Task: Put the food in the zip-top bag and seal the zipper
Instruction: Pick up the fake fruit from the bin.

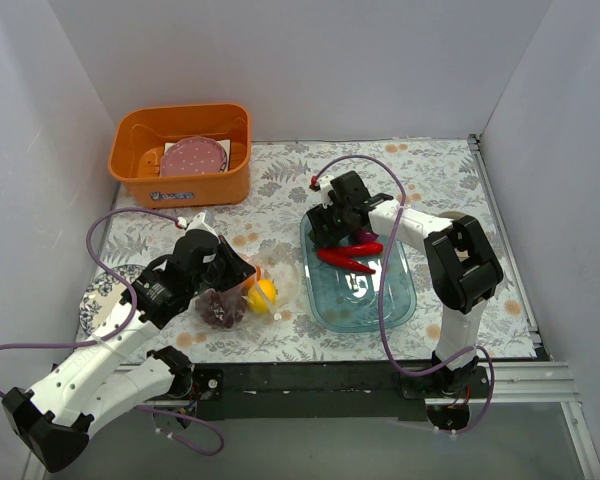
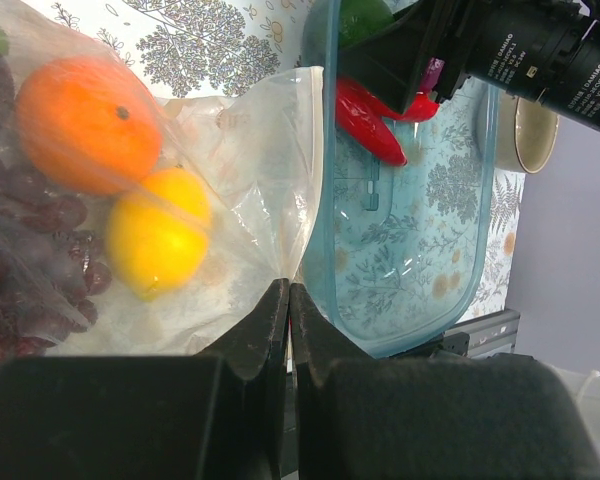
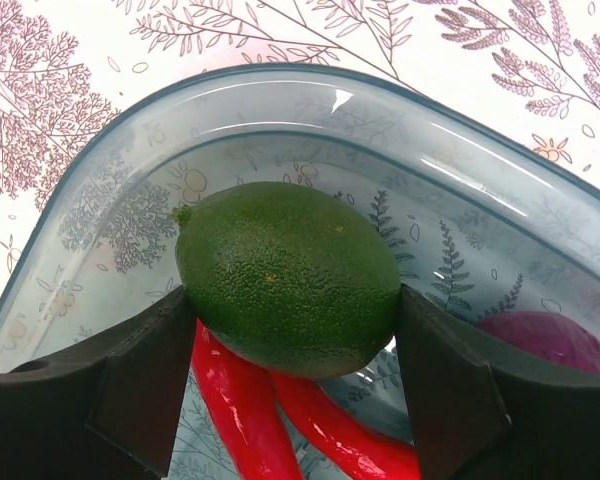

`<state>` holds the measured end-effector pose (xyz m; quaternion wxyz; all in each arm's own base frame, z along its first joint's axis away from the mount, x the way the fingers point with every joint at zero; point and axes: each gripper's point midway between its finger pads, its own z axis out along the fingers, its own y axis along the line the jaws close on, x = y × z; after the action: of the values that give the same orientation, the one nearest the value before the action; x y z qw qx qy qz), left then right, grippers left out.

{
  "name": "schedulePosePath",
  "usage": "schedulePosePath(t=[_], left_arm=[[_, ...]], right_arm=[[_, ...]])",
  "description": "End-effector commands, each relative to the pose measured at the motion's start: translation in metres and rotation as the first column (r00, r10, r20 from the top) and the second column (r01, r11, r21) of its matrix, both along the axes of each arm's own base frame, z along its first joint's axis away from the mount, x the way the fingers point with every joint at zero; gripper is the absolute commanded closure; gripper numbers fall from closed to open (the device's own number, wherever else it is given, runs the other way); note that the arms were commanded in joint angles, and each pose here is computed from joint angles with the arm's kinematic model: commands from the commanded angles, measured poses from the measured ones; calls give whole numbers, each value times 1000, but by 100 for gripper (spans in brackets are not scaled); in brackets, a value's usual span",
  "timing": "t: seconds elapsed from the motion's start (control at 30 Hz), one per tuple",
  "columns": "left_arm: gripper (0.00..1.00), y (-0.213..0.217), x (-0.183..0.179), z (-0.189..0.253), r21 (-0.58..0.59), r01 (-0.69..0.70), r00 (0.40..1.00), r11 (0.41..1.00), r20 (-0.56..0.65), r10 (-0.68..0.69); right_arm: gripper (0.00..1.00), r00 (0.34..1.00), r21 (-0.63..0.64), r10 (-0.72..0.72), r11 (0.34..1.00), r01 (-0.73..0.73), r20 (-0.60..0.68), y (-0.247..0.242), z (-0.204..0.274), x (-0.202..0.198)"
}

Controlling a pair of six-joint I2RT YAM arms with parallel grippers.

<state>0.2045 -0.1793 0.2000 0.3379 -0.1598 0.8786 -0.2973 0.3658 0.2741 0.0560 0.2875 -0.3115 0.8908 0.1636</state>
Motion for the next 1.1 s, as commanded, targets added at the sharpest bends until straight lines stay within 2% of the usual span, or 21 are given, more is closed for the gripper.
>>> schedulePosePath(t=[0.0,0.03,0.13,0.23,0.3,0.4,0.53,0.57,0.93,1.0,1.07], left_arm=[[100,1,-2,-1,5,6,1000,1000,-2,-6],[100,0,-2,-1,4,7,1000,1000,0,-7],[100,1,-3,-4,4,7,1000,1000,-4,-7],[100,0,-4,-6,3,12,1000,1000,-9,-12],[100,-1,-2,-6,3,11,1000,1000,-9,-11],[100,-3,-2,-6,-3,16,1000,1000,-9,-16],[100,-6,0,-7,-1,28,1000,1000,-12,-28],[100,-7,0,-7,0,32,999,1000,-13,-32],[100,-2,-4,-9,3,22,1000,1000,-14,-21],[100,-2,-3,-7,1,19,1000,1000,-14,-19],[100,-2,-3,-7,4,20,1000,1000,-12,-20]], right_arm=[[50,1000,38,19,999,-19,8,2,7,-6],[56,1000,41,15,999,-16,7,0,9,-9],[65,1000,40,5,999,-5,-7,-6,9,-19],[70,998,27,-52,998,53,-27,-16,10,-26],[69,993,17,-99,995,101,-69,-22,9,-34],[64,981,18,-155,987,158,-113,-26,12,-44],[41,982,36,-144,988,150,-123,-19,15,-49],[39,983,38,-143,988,148,-118,-17,16,-48],[24,987,-2,-99,995,100,-126,-10,1,-36],[24,989,6,-89,996,90,-118,-8,3,-34],[29,988,2,-101,995,102,-118,-9,3,-33]])
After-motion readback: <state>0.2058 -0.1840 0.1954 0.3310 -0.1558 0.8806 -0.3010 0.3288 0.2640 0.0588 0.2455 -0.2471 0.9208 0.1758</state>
